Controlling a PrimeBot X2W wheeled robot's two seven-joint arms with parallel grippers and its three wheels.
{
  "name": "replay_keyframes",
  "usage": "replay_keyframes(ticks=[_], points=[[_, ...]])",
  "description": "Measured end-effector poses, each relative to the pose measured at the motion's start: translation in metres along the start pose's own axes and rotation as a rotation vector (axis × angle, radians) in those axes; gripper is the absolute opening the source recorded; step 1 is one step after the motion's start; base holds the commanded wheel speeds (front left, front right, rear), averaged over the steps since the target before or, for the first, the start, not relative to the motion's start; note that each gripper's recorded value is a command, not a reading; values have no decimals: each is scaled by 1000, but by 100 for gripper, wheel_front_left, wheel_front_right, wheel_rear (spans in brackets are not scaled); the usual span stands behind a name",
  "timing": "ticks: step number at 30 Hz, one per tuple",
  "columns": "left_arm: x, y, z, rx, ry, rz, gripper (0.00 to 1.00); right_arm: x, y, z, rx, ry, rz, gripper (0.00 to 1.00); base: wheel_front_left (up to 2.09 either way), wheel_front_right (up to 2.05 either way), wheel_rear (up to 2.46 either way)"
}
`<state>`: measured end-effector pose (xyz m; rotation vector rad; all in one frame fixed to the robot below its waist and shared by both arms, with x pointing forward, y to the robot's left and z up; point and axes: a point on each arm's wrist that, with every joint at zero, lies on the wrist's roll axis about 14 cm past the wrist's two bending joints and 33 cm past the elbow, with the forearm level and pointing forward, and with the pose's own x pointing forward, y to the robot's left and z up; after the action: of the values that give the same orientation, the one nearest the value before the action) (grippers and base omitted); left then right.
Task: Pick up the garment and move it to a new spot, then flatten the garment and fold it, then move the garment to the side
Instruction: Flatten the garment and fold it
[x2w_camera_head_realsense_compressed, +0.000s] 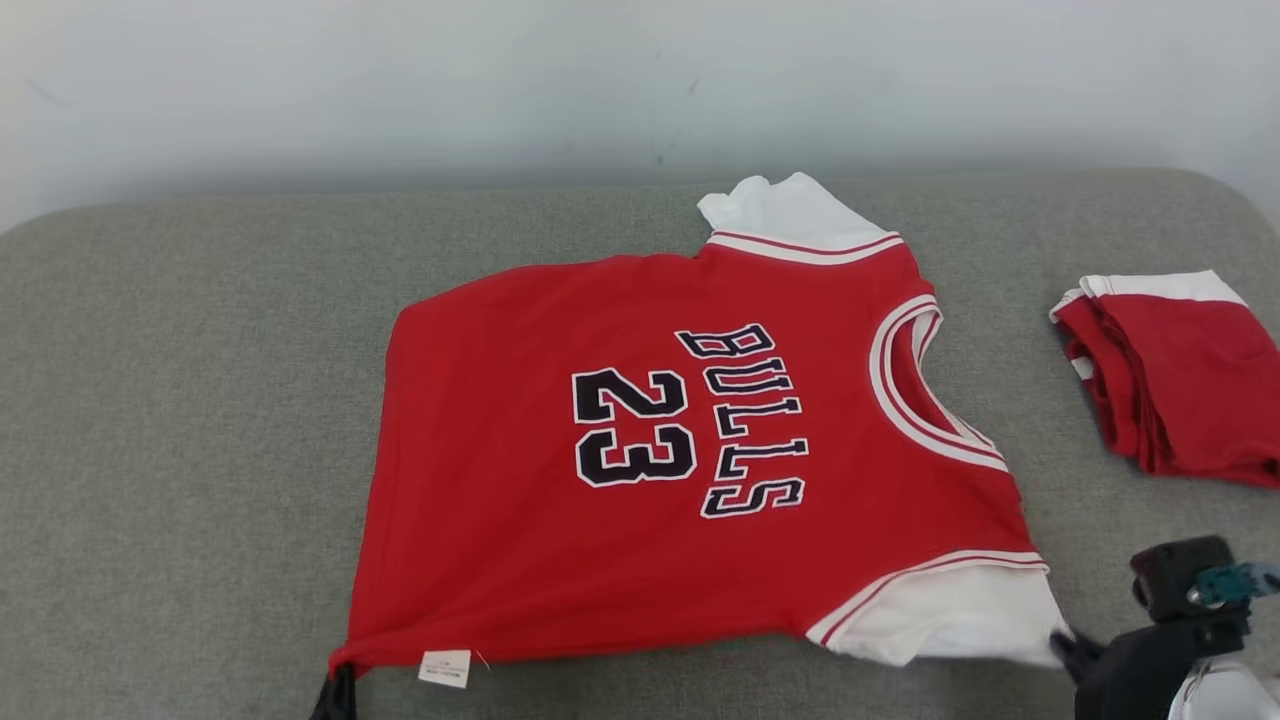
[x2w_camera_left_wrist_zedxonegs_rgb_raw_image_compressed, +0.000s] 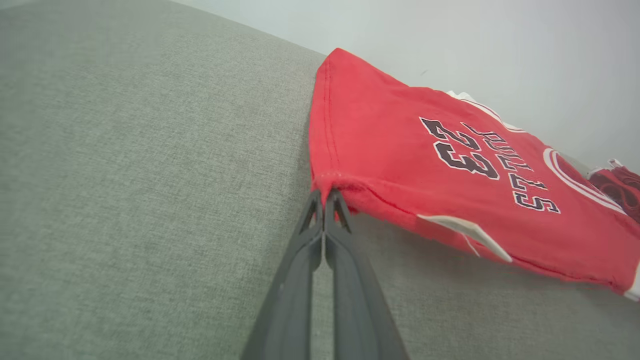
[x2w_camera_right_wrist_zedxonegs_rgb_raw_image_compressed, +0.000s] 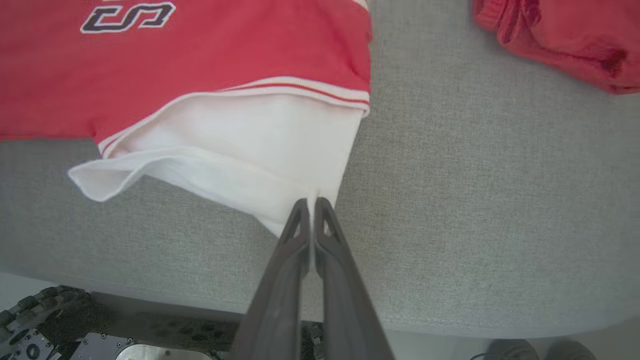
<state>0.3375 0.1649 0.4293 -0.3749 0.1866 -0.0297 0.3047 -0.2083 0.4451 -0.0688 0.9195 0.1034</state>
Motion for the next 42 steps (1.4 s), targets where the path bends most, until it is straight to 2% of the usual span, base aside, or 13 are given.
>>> replay_keyframes(ticks=[2, 3, 4, 5, 10, 16, 18, 20, 22, 30, 32, 36, 42], points=[[1, 4, 3, -10, -13, 5, 0, 0, -3, 14, 1, -66, -10, 0, 0, 0, 0], [8, 2, 10, -42, -37, -6, 0, 1, -4, 36, 0, -158, -13, 0, 0, 0, 0], [8, 2, 10, -42, -37, -6, 0, 1, -4, 36, 0, -158, -13, 0, 0, 0, 0], [27, -9, 27, -49, -88, -50, 0, 4, -5, 63, -8, -254, -16, 0, 0, 0, 0], [82, -35, 82, -7, -213, -166, 0, 22, 2, 130, -65, -445, 13, 0, 0, 0, 0], [156, -52, 152, 91, -320, -247, 0, 41, 39, 229, -134, -684, 155, 0, 0, 0, 0], [183, -63, 169, 175, -332, -289, 0, 52, 56, 253, -94, -717, 263, 0, 0, 0, 0], [208, -71, 183, 217, -335, -314, 0, 67, 60, 273, -107, -725, 293, 0, 0, 0, 0], [233, -75, 198, 244, -355, -324, 0, 79, 49, 301, -136, -763, 260, 0, 0, 0, 0], [302, -87, 211, 470, -431, -399, 0, 132, 2, 376, -29, -938, 122, 0, 0, 0, 0], [312, -97, 214, 482, -484, -430, 0, 138, -15, 390, -11, -991, 64, 0, 0, 0, 0], [323, -115, 231, 487, -633, -476, 0, 121, -54, 422, 54, -1179, -56, 0, 0, 0, 0], [303, -162, 291, 369, -916, -560, 0, 46, -102, 461, 151, -1483, -216, 0, 0, 0, 0]])
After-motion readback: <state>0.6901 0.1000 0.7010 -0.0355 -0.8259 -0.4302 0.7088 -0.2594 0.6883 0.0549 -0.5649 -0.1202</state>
